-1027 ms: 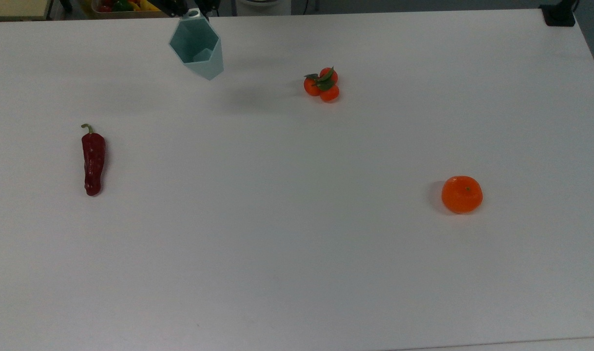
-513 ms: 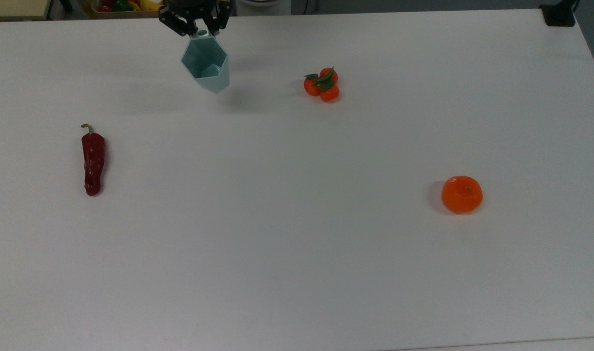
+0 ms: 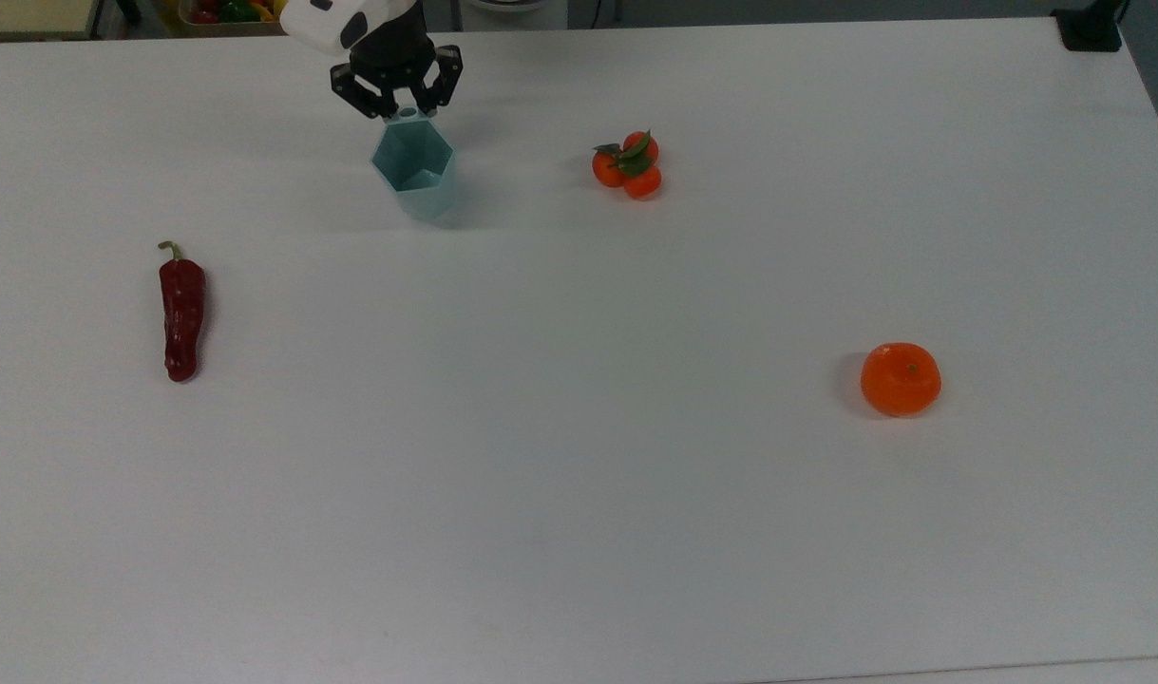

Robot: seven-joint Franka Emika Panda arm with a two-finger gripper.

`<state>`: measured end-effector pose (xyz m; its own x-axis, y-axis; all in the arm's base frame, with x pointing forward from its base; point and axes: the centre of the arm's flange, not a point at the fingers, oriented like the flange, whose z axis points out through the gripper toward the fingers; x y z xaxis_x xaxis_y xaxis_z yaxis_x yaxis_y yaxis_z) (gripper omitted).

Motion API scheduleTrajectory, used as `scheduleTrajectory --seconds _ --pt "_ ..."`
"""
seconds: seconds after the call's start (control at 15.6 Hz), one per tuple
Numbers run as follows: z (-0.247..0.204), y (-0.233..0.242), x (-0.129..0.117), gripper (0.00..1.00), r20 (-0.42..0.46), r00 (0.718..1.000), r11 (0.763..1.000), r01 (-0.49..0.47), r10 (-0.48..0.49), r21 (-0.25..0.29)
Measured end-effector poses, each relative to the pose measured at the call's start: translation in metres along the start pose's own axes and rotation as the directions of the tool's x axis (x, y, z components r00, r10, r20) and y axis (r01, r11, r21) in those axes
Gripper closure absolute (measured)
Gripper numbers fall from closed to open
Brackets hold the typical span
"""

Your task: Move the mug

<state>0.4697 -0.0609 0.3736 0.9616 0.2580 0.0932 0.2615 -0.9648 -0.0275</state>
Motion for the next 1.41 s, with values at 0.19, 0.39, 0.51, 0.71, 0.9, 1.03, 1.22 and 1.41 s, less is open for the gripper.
scheduleTrajectory --seconds 0.19,0.39,0.51,0.71,0.9,1.03,1.22,1.41 --pt "0.019 0.003 0.004 0.77 -0.013 1.000 1.000 0.002 -0.002 -0.012" --pt "0.020 0.003 0.006 0.77 -0.023 1.000 1.000 0.004 -0.004 -0.018" --pt "0.020 0.003 0.006 0.77 -0.023 1.000 1.000 0.004 -0.004 -0.018" --pt "0.020 0.003 0.006 0.76 -0.023 1.000 1.000 0.004 -0.004 -0.018" --pt "0.021 0.003 0.005 0.75 -0.021 1.000 1.000 0.004 -0.004 -0.017" --pt "0.027 0.003 0.004 0.60 -0.008 1.000 1.000 0.003 -0.003 -0.012" --pt "0.033 0.003 0.004 0.28 0.003 1.000 1.000 0.003 -0.003 -0.008" --pt "0.032 0.004 0.005 0.01 0.002 1.000 1.000 0.003 -0.003 -0.009"
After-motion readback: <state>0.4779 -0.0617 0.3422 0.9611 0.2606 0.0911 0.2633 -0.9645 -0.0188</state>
